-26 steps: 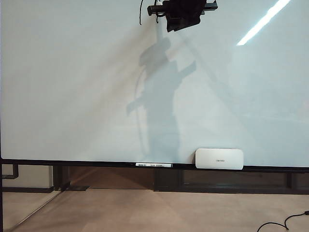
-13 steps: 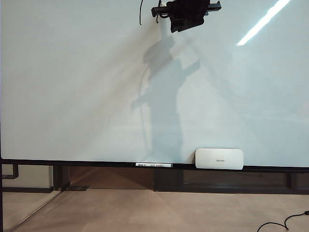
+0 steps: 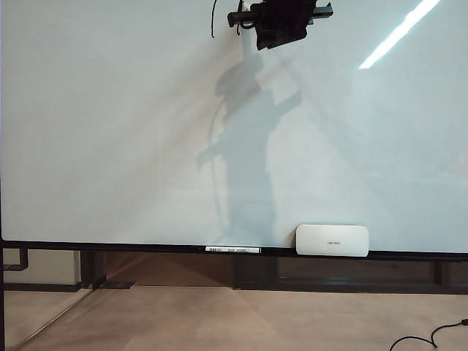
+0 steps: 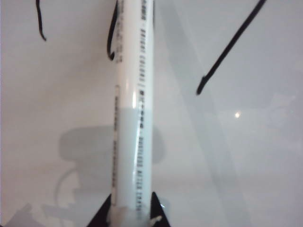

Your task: Reach to the right to find the marker pen, pick it up, and write the number 18 on the whiteboard.

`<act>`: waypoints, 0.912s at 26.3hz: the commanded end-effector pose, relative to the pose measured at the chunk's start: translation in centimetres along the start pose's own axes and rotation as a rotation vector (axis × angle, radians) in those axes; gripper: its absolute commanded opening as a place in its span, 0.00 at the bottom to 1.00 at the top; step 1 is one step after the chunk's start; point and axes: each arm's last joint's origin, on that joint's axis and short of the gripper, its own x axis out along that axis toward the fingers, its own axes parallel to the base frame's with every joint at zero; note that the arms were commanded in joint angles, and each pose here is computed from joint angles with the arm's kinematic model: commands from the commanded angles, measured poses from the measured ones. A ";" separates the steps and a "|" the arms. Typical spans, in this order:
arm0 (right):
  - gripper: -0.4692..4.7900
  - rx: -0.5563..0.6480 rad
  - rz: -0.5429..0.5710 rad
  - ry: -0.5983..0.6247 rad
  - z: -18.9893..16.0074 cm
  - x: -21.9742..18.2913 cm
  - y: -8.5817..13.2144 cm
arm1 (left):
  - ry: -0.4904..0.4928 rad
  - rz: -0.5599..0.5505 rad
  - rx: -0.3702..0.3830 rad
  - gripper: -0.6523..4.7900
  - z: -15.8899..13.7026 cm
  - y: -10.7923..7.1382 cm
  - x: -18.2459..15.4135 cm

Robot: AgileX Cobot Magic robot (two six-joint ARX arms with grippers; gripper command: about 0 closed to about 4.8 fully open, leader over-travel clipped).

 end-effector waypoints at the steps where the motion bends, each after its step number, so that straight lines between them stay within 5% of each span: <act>1: 0.08 0.002 -0.003 -0.016 0.2 0.1 0.0 | -0.014 0.005 0.005 0.11 0.3 0.1 -0.1; 24: 0.08 -0.001 -0.269 0.052 0.5 -0.8 -1.0 | -0.014 0.005 0.011 0.11 0.3 0.1 -0.1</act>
